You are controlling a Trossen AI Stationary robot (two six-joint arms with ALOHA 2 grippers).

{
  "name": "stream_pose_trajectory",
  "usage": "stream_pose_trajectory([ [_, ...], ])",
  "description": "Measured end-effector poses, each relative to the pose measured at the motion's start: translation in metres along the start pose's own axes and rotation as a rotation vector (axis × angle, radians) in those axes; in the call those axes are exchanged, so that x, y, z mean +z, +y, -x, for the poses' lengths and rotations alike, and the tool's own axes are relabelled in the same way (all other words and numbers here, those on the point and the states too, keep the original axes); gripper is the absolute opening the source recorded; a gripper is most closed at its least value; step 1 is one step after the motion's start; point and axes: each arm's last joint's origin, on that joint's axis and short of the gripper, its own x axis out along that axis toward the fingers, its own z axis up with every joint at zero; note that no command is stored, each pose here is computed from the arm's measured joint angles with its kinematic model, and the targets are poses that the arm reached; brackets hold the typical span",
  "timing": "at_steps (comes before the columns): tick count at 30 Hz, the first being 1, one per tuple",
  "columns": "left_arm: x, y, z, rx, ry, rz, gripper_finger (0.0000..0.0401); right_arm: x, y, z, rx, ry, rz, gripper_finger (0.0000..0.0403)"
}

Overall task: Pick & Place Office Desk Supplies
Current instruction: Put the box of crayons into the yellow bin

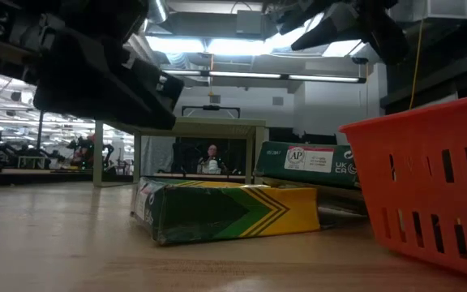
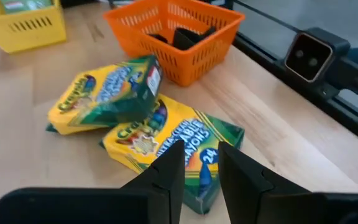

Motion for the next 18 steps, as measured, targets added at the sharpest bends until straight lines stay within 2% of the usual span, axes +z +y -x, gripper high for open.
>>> stream_pose_trajectory([
  [9,-0.0093,0.0012,-0.0090,-0.021,-0.012,-0.003,0.0061,0.0033,-0.0008,-0.0040,-0.011,-0.018,-0.011,0.0107],
  [18,-0.0095,0.0097,-0.0086,-0.010,-0.021,0.005,0.0007,0.0046,-0.0014,-0.0061,-0.016,-0.018,-0.014,0.0107],
])
